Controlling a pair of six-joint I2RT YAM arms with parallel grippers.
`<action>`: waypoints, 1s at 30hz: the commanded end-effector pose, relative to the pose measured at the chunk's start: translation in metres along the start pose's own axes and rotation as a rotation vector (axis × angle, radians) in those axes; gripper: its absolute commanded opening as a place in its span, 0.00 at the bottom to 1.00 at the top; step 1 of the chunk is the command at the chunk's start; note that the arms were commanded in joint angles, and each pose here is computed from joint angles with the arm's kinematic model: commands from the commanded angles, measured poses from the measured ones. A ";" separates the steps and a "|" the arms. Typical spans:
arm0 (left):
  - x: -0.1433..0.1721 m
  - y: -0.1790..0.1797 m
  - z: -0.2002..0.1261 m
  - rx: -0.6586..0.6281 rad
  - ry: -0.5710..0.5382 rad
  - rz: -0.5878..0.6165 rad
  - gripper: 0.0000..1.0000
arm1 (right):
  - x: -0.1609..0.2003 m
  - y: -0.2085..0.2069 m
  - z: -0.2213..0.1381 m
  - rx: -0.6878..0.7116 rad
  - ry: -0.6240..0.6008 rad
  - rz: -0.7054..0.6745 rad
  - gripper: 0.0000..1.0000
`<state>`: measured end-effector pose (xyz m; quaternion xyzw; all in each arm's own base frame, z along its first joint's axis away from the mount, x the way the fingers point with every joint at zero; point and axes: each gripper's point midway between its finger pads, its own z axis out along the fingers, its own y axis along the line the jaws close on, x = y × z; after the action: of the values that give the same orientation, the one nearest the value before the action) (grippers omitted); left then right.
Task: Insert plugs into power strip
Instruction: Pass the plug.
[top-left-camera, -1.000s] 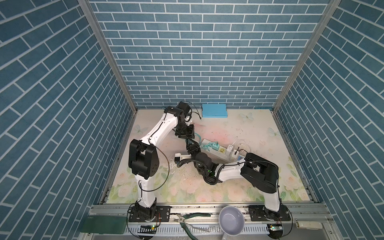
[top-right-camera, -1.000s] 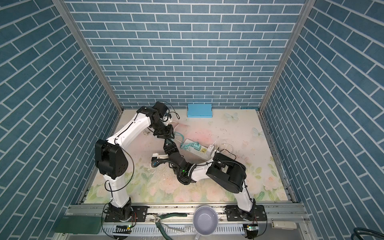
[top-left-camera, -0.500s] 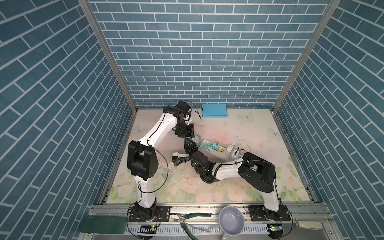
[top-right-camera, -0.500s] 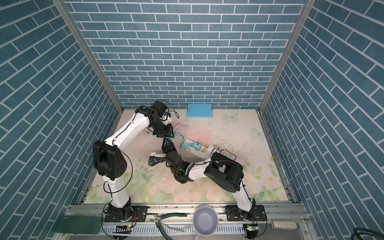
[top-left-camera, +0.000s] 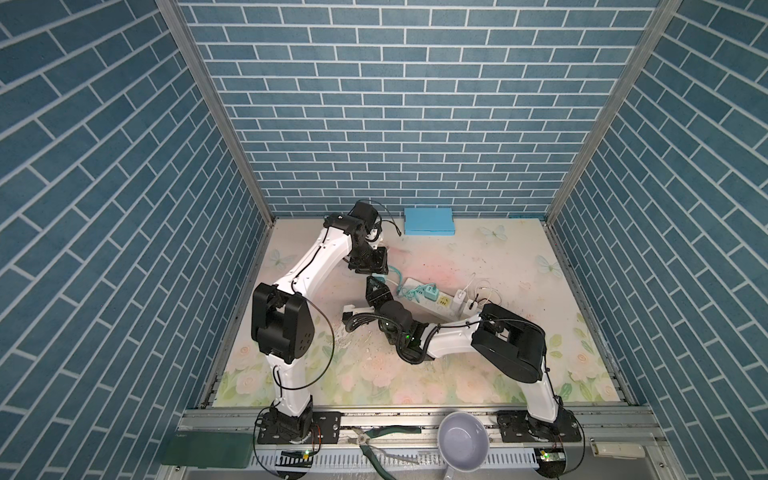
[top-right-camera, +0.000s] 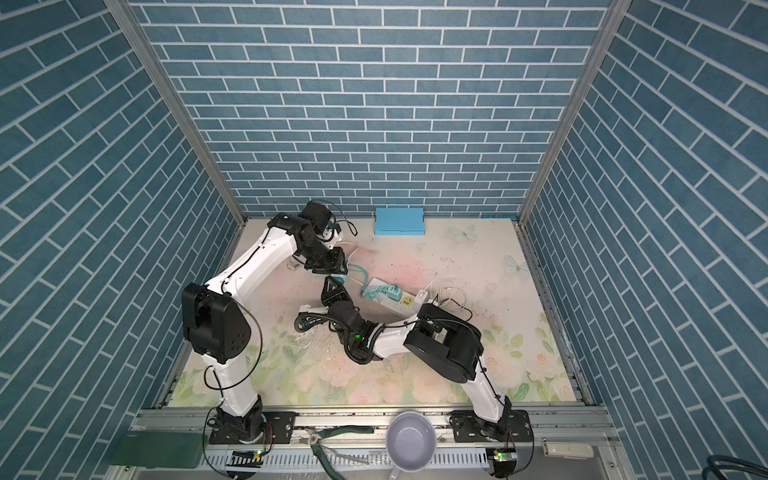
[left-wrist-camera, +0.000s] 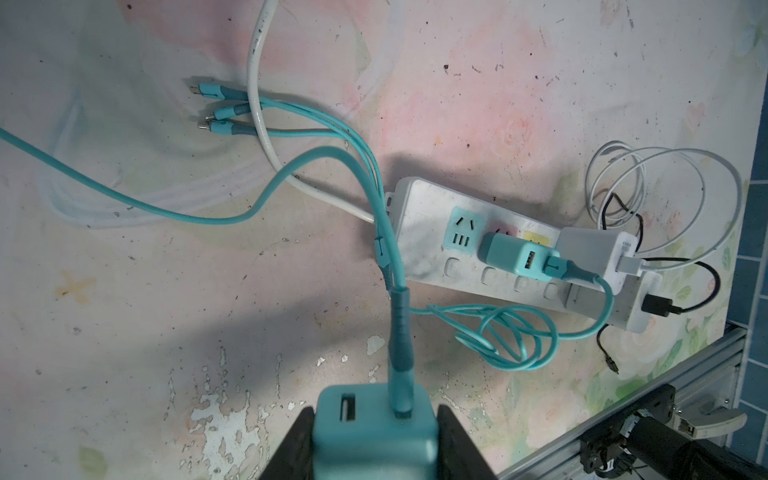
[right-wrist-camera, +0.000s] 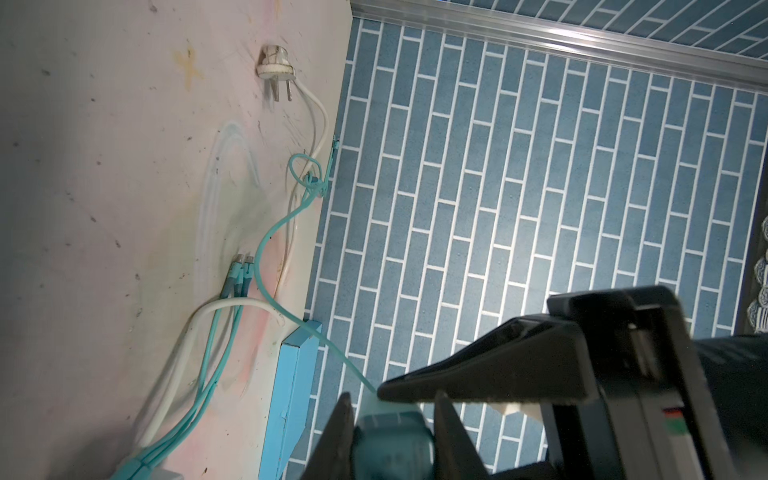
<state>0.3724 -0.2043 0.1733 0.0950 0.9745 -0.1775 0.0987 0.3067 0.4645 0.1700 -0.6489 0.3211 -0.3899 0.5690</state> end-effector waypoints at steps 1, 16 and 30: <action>0.012 -0.009 -0.011 0.048 0.021 0.008 0.35 | 0.016 -0.026 0.009 0.071 0.055 0.098 0.05; -0.007 0.000 -0.012 0.053 -0.048 -0.041 0.74 | 0.027 -0.048 0.005 0.091 0.057 0.213 0.00; -0.084 0.058 -0.092 -0.008 -0.372 -0.200 1.00 | 0.061 -0.019 -0.022 -0.224 0.134 0.547 0.00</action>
<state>0.4462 -0.1445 0.2464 -0.0149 0.9483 -0.2090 0.2382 0.3175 0.4291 0.1994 -0.5981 0.4677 -0.2911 0.5821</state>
